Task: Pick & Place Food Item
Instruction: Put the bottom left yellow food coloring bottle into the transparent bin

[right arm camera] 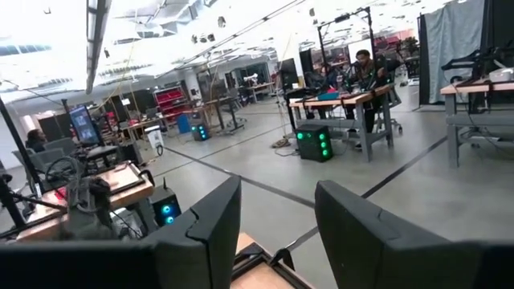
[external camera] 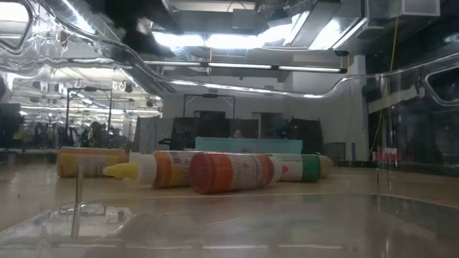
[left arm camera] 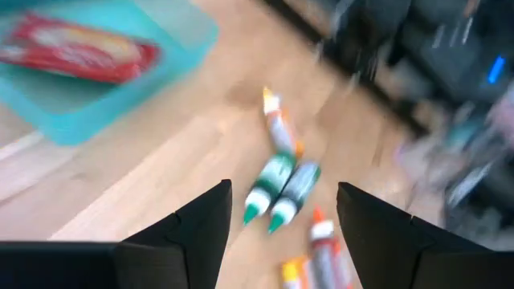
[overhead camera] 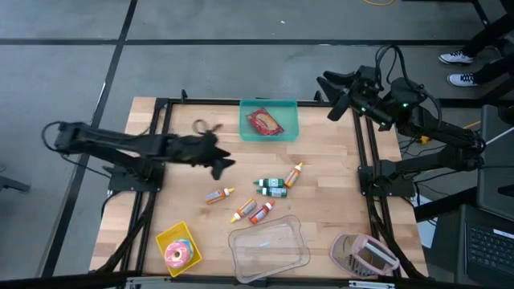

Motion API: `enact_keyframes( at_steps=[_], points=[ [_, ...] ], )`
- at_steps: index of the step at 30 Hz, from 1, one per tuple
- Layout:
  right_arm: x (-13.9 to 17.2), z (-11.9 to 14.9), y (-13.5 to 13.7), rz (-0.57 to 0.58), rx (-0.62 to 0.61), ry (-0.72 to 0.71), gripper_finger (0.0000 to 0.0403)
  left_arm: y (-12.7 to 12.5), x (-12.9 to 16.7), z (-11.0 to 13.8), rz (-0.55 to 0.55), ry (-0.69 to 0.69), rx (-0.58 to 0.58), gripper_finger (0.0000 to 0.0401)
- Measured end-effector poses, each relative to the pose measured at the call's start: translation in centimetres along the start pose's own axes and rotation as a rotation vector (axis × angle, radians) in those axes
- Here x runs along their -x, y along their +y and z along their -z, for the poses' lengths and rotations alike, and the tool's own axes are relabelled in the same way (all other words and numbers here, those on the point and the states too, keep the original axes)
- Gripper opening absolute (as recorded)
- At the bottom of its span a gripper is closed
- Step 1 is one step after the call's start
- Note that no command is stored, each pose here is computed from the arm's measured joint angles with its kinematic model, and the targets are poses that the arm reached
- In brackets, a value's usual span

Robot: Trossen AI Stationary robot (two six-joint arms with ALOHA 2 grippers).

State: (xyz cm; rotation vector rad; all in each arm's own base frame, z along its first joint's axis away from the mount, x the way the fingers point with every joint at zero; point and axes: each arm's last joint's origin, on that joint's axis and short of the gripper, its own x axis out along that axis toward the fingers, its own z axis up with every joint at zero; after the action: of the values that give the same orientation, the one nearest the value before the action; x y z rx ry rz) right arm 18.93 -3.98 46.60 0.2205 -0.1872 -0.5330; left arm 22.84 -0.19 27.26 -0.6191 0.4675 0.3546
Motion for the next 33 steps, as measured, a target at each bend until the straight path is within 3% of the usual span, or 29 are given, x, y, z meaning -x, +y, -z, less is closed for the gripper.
enact_keyframes(
  at_steps=[7,10,13,20,29,33],
  points=[
    [0.0,0.1,0.1,-0.034,-0.015,0.012,0.016,0.5,-5.4,-1.7,-0.154,0.473,-0.365,0.0219],
    [0.0,0.2,0.1,-0.041,-0.012,0.023,0.016,0.3,-7.0,-2.1,-0.128,0.592,-0.455,0.0219],
    [0.0,0.3,0.1,-0.039,-0.003,0.038,0.016,0.0,-8.6,-2.5,-0.059,0.646,-0.434,0.0219],
    [0.0,0.5,0.0,-0.045,0.005,0.061,0.016,0.2,-11.1,0.5,-0.117,0.833,-0.378,0.0219],
    [0.1,1.3,-0.1,-0.056,0.036,0.139,0.016,-0.5,-11.3,1.4,-0.188,0.837,-0.217,0.0222],
    [0.0,1.9,-0.5,-0.028,0.057,0.202,0.016,-0.3,-11.2,2.3,-0.222,0.841,-0.225,0.0227]
  ],
)
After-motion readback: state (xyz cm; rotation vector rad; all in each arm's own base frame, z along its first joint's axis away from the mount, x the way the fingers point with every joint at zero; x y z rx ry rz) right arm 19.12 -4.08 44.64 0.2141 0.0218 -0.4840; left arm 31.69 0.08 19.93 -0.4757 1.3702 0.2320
